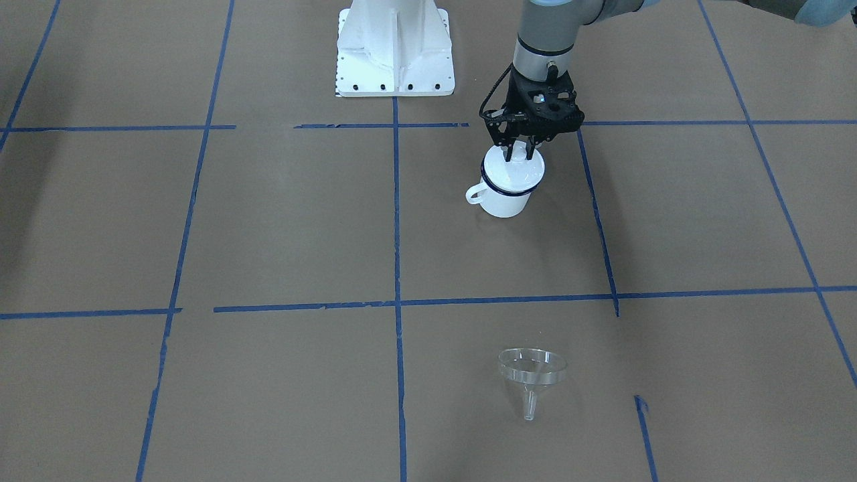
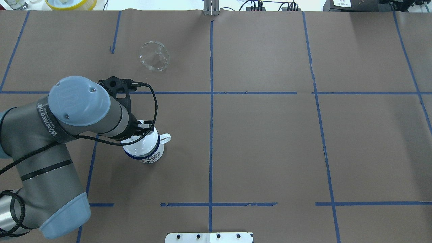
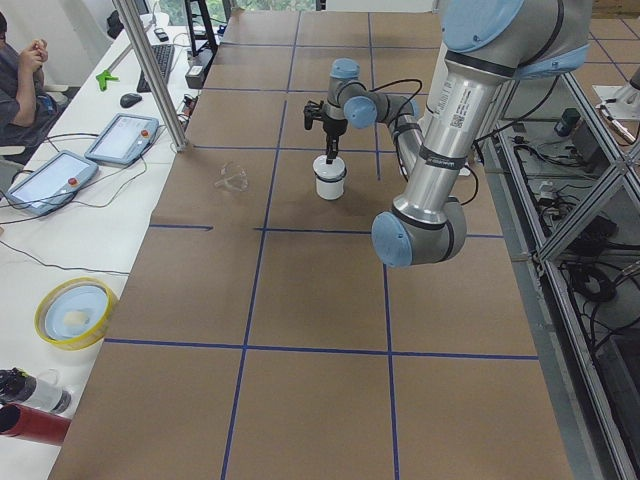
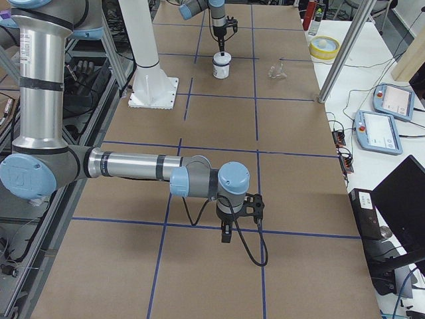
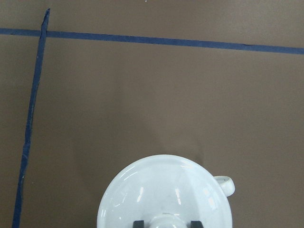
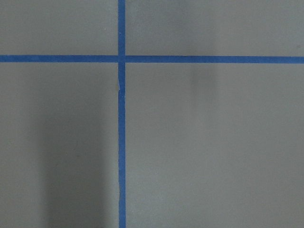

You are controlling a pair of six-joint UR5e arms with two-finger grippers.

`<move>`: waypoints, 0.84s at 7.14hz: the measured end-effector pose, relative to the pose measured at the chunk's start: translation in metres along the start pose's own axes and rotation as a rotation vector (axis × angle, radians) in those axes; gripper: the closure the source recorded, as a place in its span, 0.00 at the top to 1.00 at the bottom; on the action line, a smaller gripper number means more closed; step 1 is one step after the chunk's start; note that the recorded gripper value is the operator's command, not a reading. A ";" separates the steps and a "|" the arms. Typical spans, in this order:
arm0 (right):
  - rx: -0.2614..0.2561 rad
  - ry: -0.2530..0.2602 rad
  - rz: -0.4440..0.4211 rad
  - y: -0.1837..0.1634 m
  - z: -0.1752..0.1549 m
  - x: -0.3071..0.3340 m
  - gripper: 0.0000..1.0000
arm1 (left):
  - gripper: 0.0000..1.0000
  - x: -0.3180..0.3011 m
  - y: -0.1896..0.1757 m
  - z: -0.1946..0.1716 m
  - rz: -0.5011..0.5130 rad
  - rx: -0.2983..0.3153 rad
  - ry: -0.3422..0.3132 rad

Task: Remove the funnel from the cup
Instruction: 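Lower the lid onto the mug opening and release it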

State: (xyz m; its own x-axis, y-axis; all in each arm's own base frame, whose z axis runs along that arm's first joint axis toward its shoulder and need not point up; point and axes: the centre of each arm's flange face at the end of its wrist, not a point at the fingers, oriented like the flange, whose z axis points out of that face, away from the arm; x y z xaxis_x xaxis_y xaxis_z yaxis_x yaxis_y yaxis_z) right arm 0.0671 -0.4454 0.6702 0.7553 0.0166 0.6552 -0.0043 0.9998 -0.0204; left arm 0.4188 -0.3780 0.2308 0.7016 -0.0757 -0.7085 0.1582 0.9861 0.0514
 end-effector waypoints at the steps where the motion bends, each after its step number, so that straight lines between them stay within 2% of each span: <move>1: 0.000 0.000 0.000 0.000 0.000 0.000 1.00 | 0.00 0.000 0.000 0.001 0.000 -0.001 -0.002; 6: 0.000 0.000 0.000 0.000 0.000 0.000 1.00 | 0.00 -0.001 0.000 0.008 -0.002 -0.006 -0.014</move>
State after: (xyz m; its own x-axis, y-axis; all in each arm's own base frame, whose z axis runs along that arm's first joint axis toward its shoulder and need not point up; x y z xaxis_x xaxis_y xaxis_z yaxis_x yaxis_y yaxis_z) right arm 0.0672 -0.4454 0.6700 0.7553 0.0164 0.6552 -0.0043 0.9998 -0.0200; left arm 0.4242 -0.3797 0.2371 0.7110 -0.0800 -0.6986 0.1555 0.9868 0.0453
